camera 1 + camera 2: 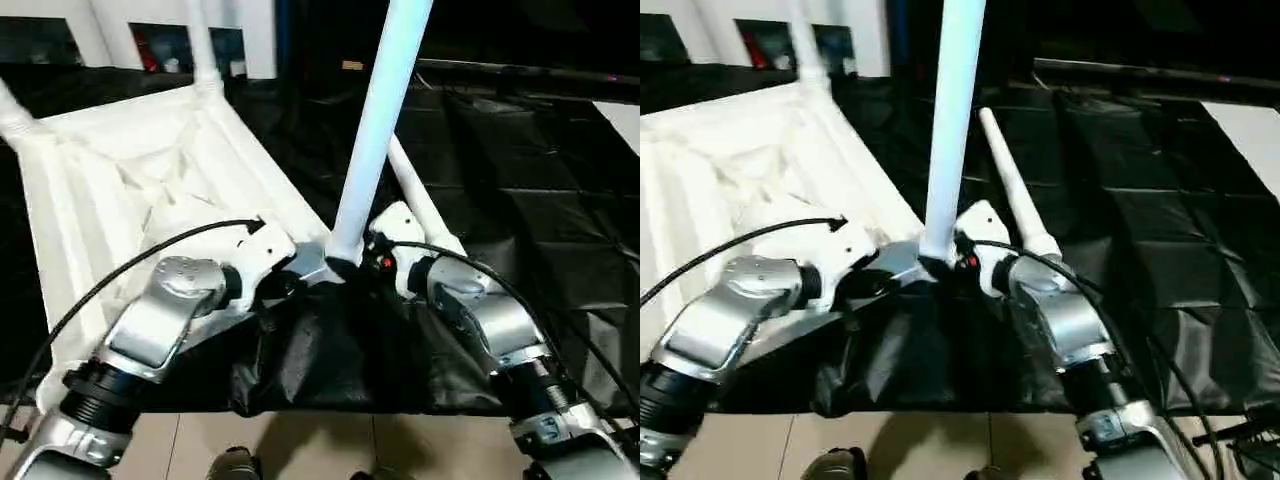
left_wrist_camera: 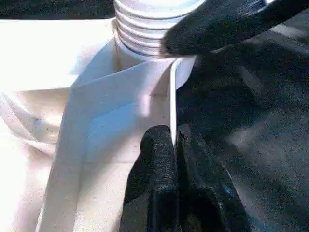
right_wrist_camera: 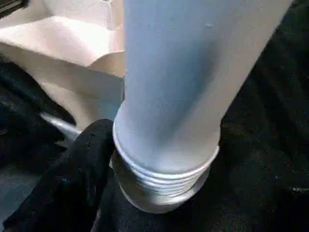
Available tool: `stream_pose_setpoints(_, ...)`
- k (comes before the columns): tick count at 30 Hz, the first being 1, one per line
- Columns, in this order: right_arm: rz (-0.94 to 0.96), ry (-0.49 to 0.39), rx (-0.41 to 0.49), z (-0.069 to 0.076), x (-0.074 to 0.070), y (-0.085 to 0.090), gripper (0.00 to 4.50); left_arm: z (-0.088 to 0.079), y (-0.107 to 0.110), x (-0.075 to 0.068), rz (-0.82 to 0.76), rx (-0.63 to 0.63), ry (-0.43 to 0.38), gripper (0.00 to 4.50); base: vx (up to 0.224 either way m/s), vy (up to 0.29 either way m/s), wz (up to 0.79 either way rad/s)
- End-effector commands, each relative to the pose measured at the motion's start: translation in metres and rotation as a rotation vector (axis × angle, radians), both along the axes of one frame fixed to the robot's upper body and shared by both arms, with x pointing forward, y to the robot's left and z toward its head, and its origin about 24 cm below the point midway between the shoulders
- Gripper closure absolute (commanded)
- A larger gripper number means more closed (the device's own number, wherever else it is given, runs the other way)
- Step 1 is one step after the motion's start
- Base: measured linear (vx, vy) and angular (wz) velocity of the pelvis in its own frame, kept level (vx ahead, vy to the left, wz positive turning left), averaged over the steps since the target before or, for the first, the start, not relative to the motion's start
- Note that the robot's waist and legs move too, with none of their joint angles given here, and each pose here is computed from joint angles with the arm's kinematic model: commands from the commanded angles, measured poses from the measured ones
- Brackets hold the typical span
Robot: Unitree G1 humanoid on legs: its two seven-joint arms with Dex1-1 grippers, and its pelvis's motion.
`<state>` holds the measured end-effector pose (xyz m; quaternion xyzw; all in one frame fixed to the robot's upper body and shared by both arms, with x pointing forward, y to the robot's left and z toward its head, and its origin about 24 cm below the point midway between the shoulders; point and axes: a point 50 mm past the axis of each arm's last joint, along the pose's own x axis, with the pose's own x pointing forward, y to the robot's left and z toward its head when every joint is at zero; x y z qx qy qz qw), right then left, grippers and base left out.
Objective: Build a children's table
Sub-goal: Insert table leg to table base, then rotate leg to tighten
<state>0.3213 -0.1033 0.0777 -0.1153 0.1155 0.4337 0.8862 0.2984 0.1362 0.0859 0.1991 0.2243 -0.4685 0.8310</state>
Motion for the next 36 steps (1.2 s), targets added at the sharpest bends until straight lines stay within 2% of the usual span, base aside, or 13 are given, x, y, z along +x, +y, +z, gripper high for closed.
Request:
stream_pose_setpoints(1,0.040,-0.005,-0.015,0.002,-0.004,-0.001,0.79,-0.001,-0.007,-0.005,-0.095,-0.023,0.019,4.50,0.000,0.000,0.00)
stream_pose_setpoints(16,0.187,0.000,-0.065,0.000,-0.008,0.002,0.79,-0.003,-0.006,-0.012,-0.240,-0.021,0.042,4.50,0.000,0.000,0.00)
stream_pose_setpoints(25,0.207,0.022,-0.048,-0.003,-0.006,0.003,1.56,-0.005,-0.002,-0.013,-0.244,-0.009,0.048,4.50,0.000,0.000,0.00)
stream_pose_setpoints(32,0.212,0.032,-0.035,-0.006,-0.006,0.004,1.69,-0.007,0.000,-0.014,-0.255,0.001,0.065,4.50,0.000,0.000,0.00)
stream_pose_setpoints(36,0.142,0.070,0.036,-0.011,-0.004,0.005,1.71,-0.009,-0.003,-0.007,-0.179,-0.007,0.046,4.50,0.000,0.000,0.00)
